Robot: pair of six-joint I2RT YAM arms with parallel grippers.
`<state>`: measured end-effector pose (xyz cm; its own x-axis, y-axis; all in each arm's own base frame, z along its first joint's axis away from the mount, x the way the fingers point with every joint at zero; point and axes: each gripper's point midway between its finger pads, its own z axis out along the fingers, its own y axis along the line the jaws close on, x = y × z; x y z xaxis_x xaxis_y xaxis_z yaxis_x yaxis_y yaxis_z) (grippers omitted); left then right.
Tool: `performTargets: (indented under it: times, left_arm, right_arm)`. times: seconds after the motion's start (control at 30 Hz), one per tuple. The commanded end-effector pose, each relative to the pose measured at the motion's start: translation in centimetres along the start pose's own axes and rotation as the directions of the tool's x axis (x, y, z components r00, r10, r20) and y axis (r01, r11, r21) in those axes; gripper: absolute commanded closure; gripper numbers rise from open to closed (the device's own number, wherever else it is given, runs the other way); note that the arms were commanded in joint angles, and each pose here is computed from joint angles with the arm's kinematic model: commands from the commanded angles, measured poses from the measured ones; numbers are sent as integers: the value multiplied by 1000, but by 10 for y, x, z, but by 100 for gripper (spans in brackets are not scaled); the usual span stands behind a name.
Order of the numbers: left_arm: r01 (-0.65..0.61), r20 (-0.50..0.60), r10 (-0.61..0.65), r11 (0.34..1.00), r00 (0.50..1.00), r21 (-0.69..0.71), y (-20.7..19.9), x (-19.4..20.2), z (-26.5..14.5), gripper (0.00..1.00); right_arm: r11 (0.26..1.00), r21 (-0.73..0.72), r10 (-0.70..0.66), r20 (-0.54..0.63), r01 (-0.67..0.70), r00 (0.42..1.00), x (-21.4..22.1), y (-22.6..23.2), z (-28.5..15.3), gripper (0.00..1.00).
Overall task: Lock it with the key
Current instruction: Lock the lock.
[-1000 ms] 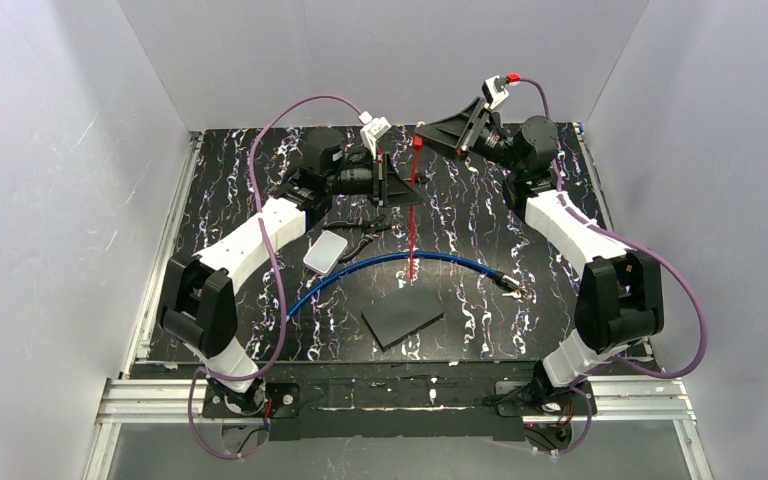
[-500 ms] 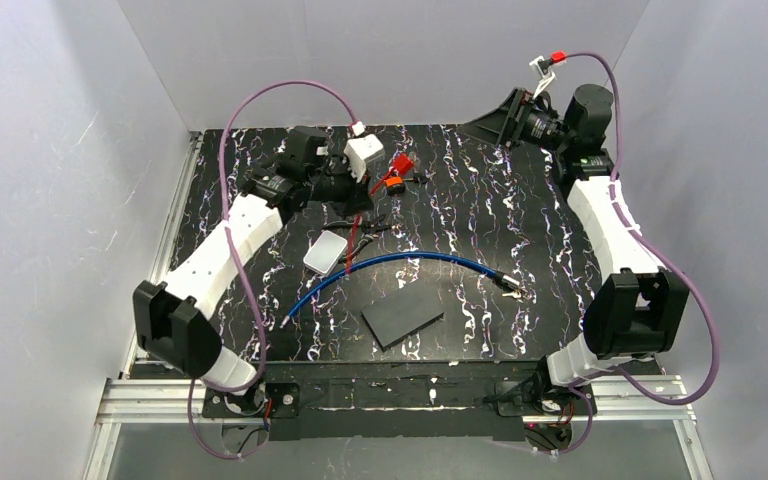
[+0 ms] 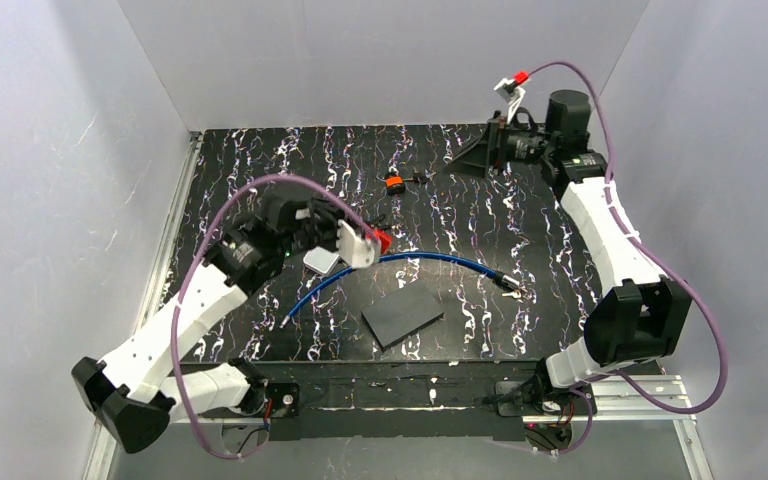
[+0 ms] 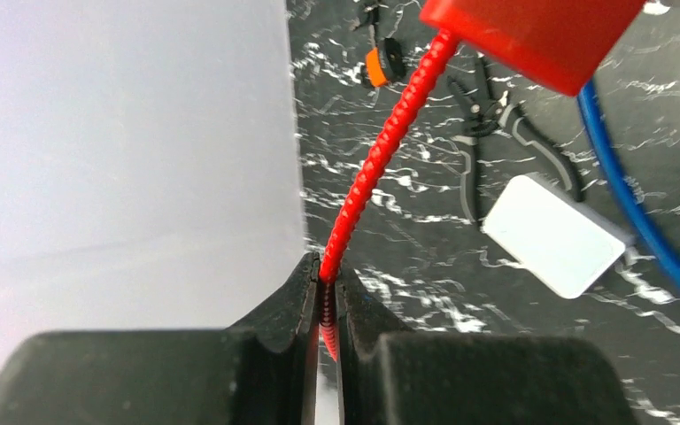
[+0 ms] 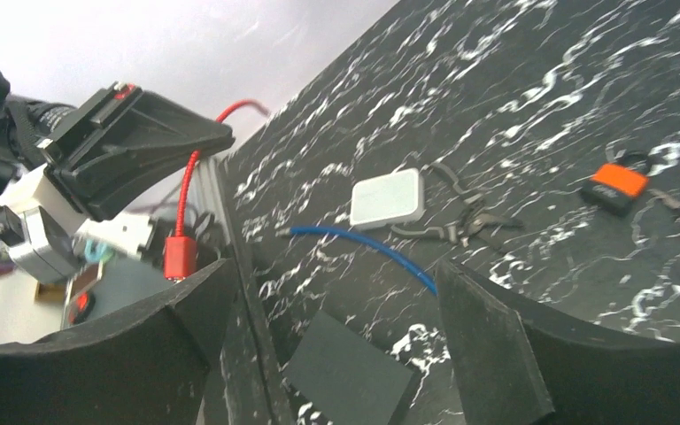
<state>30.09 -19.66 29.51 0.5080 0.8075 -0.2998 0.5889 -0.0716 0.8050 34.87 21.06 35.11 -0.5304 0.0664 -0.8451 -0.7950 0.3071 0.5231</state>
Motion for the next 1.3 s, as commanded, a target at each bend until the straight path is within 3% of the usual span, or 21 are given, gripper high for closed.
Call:
performTargets:
  times: [0.0, 0.17, 0.43, 0.93, 1.27]
  left_arm:
    - [-335, -52, 331, 936, 942, -109, 11, -8, -11, 100]
    - [-421, -62, 416, 899, 907, -124, 0, -15, -12, 100]
    - [-386, -48, 383, 912, 922, -138, 1, -22, -11, 100]
    - [-356, -30, 356, 925, 934, -135, -4, -26, -10, 100]
    - [-341, -29, 340, 931, 940, -132, -7, -27, -9, 100]
  right_arm:
    - [992, -99, -85, -111, 75, 990, 30, 39, 18, 11]
    - [983, -141, -147, -231, 116, 962, 71, 61, 42, 13]
    - [971, -224, -163, -351, 87, 922, 127, 95, 74, 18]
    - [957, -291, -135, -441, 1, 887, 182, 120, 99, 42]
    - [961, -277, -128, -426, 5, 896, 183, 119, 102, 63]
